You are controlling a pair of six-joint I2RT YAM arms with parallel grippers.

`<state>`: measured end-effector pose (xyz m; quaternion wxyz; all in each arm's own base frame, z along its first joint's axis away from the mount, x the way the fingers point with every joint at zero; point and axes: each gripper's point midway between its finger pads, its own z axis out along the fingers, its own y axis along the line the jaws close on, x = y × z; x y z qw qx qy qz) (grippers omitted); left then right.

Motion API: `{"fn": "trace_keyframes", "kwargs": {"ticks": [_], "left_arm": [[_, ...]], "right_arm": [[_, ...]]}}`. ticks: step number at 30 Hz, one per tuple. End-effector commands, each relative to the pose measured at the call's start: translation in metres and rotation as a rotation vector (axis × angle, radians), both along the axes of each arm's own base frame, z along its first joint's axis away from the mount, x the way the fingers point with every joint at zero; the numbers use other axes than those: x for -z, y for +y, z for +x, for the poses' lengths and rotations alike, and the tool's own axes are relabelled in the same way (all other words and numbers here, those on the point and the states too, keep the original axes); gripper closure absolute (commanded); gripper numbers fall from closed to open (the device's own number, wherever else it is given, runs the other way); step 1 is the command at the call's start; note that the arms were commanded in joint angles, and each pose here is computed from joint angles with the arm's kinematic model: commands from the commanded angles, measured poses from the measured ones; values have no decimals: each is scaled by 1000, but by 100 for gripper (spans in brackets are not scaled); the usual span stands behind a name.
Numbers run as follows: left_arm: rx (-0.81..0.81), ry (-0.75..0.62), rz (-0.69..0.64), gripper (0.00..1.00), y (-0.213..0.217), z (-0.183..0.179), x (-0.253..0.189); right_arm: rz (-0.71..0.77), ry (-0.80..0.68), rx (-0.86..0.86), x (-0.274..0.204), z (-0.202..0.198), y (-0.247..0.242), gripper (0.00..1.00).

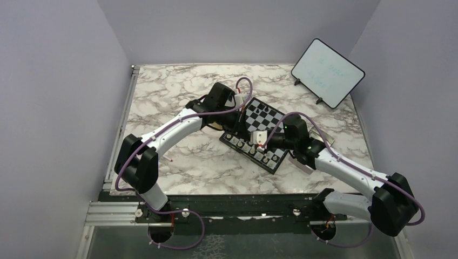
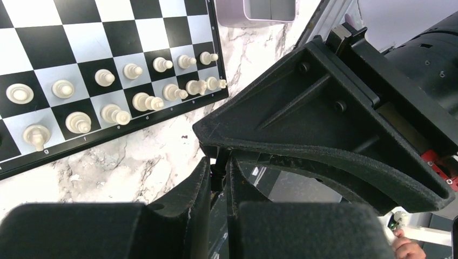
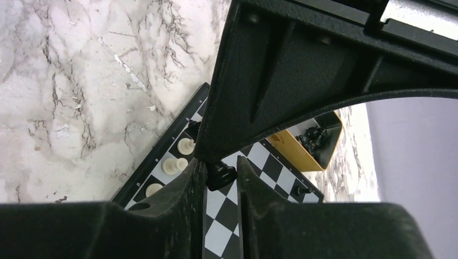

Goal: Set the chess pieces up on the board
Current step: Place the chess piece on the chessboard.

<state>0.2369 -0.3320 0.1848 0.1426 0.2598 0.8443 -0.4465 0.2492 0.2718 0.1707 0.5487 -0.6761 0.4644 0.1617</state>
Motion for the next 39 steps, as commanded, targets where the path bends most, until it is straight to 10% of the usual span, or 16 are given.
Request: {"fn": "trace_keyframes", "kwargs": {"ticks": [1,23,39], "left_arm": [[-13,-52,-32,87,-2,3,-18],[-273,-176,-181,46,15,34,-77],[-235,-99,-255,66,2,29,-70]], "right_arm": [[20,16,-25,-4,-5,9,81],[571,269,358,-62,20,-3,88],[654,332,414,-66,29,-3,88]]}}
